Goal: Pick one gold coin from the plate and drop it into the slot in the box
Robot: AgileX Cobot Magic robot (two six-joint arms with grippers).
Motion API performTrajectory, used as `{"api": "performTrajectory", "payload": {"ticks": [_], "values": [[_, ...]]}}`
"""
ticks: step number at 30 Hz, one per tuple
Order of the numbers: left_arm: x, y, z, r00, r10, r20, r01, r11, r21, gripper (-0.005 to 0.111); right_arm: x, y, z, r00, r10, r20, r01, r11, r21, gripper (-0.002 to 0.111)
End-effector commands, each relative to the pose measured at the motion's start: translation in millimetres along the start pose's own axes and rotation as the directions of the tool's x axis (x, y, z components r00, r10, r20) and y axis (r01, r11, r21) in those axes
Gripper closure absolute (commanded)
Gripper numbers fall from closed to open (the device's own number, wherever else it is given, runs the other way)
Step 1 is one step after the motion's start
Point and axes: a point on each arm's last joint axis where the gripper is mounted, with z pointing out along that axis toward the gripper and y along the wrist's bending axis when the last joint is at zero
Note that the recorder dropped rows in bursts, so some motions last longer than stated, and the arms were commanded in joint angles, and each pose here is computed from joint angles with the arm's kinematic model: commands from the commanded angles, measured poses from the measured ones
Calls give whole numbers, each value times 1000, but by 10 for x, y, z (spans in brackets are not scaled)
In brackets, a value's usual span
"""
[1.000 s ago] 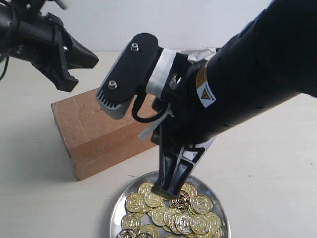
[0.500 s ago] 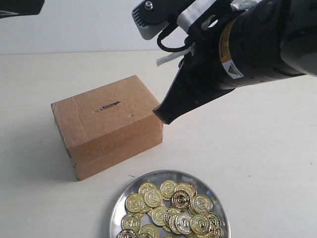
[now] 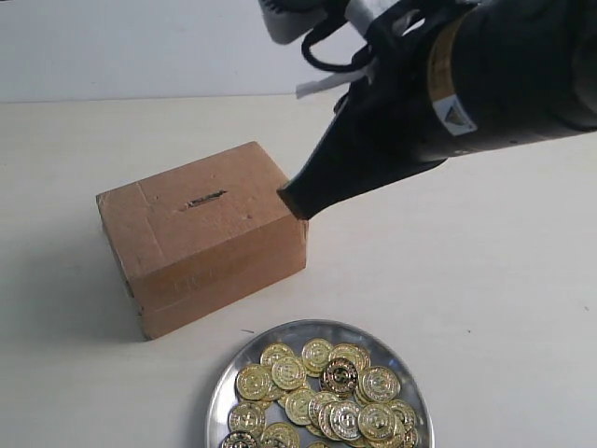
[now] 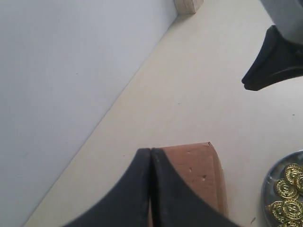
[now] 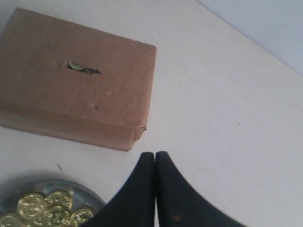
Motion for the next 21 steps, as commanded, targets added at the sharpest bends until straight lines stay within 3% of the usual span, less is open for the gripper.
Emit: {"api": "performTrajectory", "payload": {"ticks": [1,8,12,17,21], "values": [[-91,-67,-240,998,28,57,-26,999,-41,107,-73,-100,-344,989,83,122,-77,995,-60,108],[-205,-245,-777,981,99,168,-73,985,-159,107,-38,-393,-1020,930,172,326,-145,984,-106,108],[-216,-333,-1053,971,136,197,-83,963,-255,107,100,-697,-1446,853,284,438,-258,959,-119,108],[-218,-486,-1379,960,183,210,-88,914,-395,107,383,-1089,-1921,733,356,579,-426,904,-16,108],[-221,-602,-1539,953,214,213,-93,880,-466,107,719,-1224,-2395,610,352,710,-552,832,62,108]]}}
